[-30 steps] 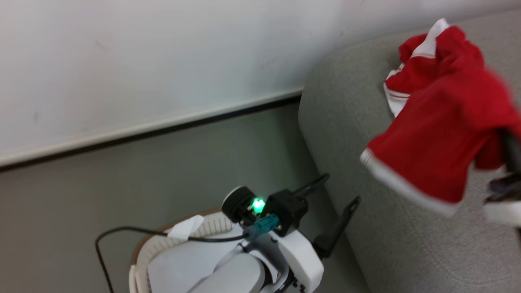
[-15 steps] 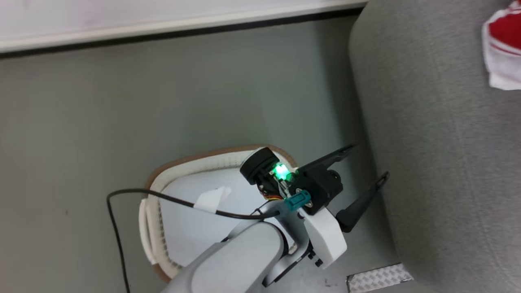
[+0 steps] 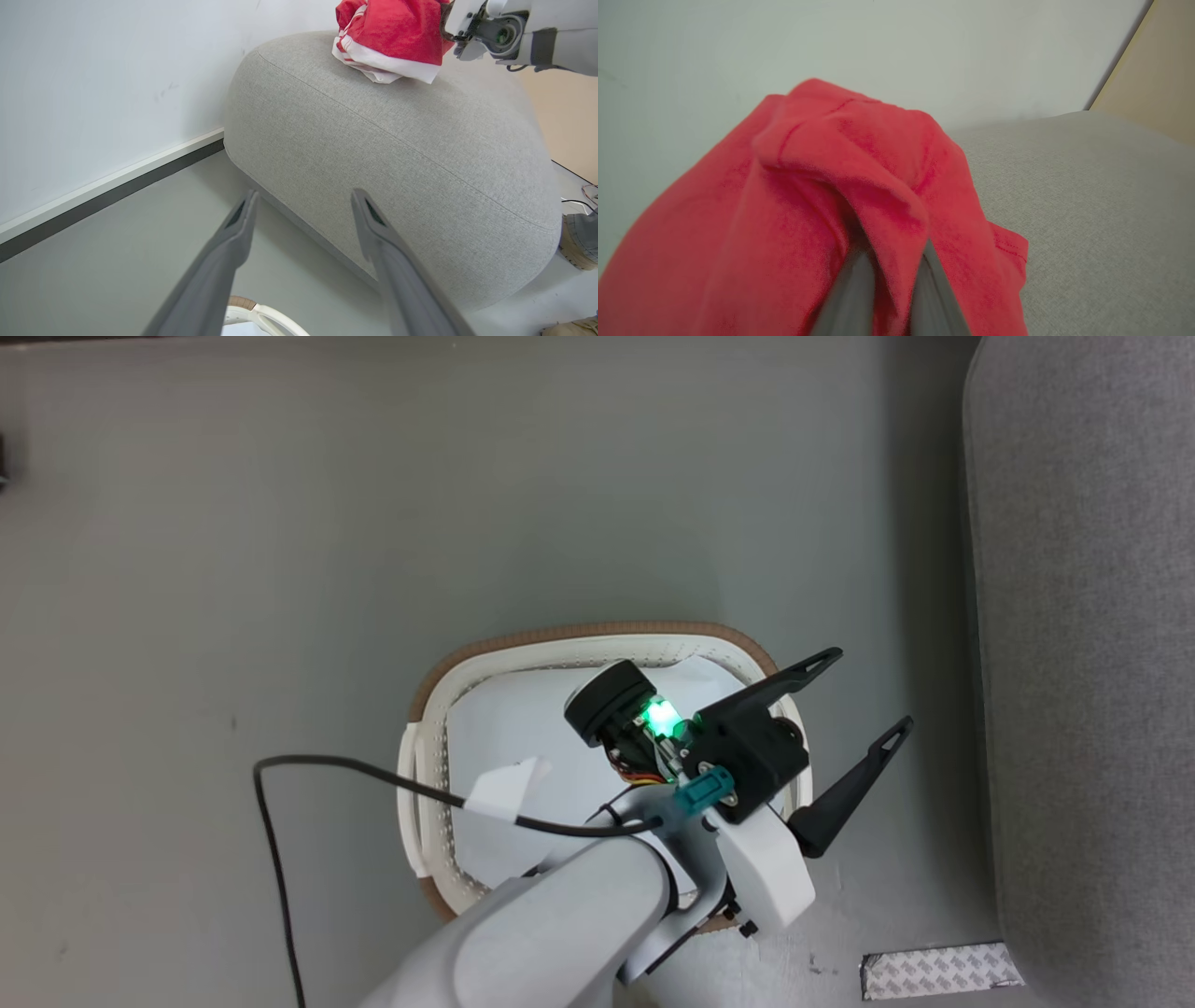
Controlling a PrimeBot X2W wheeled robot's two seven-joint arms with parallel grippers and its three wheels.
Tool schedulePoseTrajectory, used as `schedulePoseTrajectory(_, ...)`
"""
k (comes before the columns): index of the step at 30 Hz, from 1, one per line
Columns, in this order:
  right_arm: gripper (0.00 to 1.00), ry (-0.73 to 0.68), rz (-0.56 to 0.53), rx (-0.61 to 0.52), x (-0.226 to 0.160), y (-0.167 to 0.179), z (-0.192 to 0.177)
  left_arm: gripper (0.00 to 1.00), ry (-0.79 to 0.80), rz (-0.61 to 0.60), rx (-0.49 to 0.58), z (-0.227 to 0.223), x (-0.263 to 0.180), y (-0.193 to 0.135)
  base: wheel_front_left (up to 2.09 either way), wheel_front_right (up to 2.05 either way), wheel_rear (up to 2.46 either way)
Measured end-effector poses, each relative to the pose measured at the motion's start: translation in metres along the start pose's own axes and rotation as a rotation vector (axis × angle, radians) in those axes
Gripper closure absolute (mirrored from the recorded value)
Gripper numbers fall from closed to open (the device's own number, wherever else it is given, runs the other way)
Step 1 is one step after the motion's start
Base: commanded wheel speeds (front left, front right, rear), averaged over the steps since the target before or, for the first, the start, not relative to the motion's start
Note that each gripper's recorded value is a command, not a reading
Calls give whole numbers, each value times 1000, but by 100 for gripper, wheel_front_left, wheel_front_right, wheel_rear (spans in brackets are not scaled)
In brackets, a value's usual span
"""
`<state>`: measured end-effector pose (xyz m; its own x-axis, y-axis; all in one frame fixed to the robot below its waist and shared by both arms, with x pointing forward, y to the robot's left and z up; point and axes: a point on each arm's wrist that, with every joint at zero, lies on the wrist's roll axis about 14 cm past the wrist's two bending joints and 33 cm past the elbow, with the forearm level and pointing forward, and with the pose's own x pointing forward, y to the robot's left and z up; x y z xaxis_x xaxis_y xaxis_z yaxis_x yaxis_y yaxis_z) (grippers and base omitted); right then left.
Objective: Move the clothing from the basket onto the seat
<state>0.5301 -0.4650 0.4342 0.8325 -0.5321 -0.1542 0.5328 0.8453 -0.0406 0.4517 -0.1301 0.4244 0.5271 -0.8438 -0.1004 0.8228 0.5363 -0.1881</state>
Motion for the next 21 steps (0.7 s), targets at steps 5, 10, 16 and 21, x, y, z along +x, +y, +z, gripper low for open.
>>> schedulePoseTrajectory(5,0,-81,19,-27,-4,-1,31,0,-17,24,-5,9,-3,2,0,0,0)
schedulePoseTrajectory(10,0,-85,65,-81,-31,-5,36,0,-41,62,-9,20,-14,-1,0,0,0)
schedulePoseTrajectory(16,0,-161,160,-103,-73,3,58,0,-88,146,-12,40,-35,0,0,0,0)
schedulePoseTrajectory(21,0,-182,272,-80,-122,23,54,0,-112,231,-4,52,-61,1,0,0,0)
